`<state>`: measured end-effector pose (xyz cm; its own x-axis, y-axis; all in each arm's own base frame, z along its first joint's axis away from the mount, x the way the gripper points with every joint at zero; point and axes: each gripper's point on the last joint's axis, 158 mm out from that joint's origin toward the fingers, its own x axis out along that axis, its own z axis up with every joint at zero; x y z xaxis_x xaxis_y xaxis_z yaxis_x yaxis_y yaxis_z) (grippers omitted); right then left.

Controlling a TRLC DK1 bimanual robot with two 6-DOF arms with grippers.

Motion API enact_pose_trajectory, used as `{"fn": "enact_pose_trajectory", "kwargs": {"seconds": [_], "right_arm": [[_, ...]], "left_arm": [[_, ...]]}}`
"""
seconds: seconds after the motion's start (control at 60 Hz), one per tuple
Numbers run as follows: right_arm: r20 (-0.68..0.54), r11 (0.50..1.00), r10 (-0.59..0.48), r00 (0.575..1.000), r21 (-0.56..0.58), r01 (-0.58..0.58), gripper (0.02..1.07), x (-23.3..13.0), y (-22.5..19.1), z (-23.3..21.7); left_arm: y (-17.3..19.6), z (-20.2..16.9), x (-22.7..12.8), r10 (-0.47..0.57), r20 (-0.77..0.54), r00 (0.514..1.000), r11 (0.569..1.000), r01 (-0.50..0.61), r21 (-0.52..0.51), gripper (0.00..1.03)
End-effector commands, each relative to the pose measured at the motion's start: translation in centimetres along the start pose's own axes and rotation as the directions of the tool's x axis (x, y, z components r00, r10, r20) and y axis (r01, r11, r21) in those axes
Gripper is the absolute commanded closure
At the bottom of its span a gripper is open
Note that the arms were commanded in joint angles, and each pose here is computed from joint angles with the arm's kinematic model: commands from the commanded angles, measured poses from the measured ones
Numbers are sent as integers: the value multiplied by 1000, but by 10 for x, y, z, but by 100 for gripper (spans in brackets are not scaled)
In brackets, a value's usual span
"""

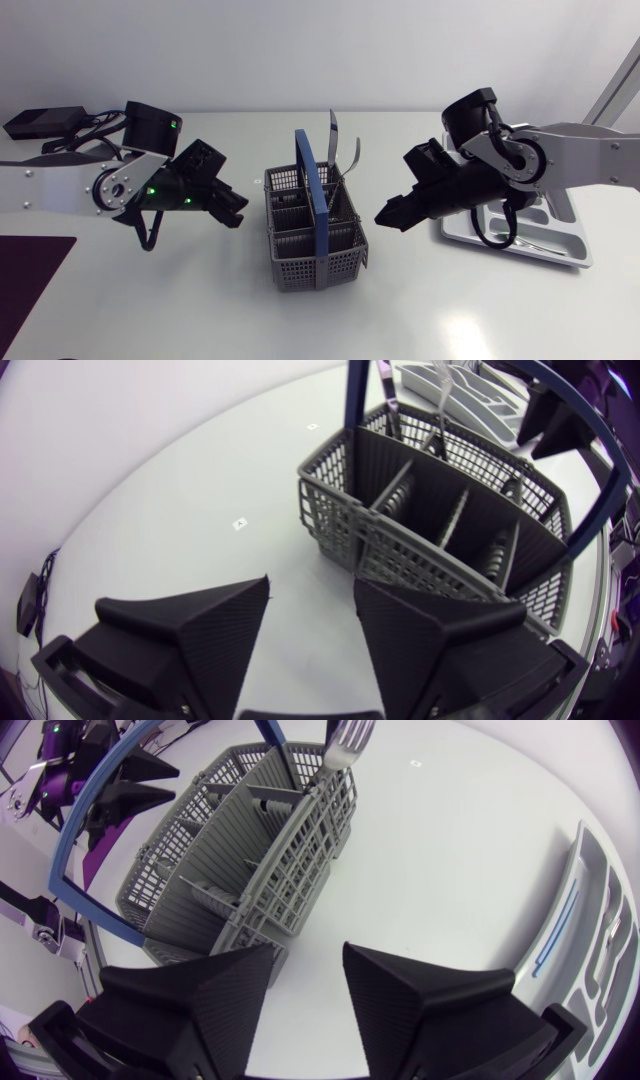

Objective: Sort the cutlery from the basket into the organizer compartments.

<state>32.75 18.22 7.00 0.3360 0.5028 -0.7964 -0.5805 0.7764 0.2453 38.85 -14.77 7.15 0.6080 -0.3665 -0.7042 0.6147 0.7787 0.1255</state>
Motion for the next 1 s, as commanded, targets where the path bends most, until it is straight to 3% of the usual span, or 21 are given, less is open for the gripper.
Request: {"fn": "enact_pose_trajectory", "kwargs": {"seconds": [0.0,0.067,0.383,0.867,0.983], "right_arm": [[-38,1000,12,999,28,-11,88,11,5,-14],[-50,1000,22,999,9,-22,100,13,15,-17],[-108,997,26,994,-65,-33,101,24,44,-36],[-137,975,103,985,-180,-127,101,35,124,-42],[-83,981,86,993,-168,-99,101,18,113,-31]], "left_arm": [[17,22,10,10,47,999,998,-8,-57,86],[22,29,23,5,52,999,997,-1,-74,100],[-1,29,76,-92,-13,996,993,91,-69,100],[-38,54,91,-181,-22,983,984,180,-12,100],[-37,57,81,-184,-15,983,983,184,-4,100]]}}
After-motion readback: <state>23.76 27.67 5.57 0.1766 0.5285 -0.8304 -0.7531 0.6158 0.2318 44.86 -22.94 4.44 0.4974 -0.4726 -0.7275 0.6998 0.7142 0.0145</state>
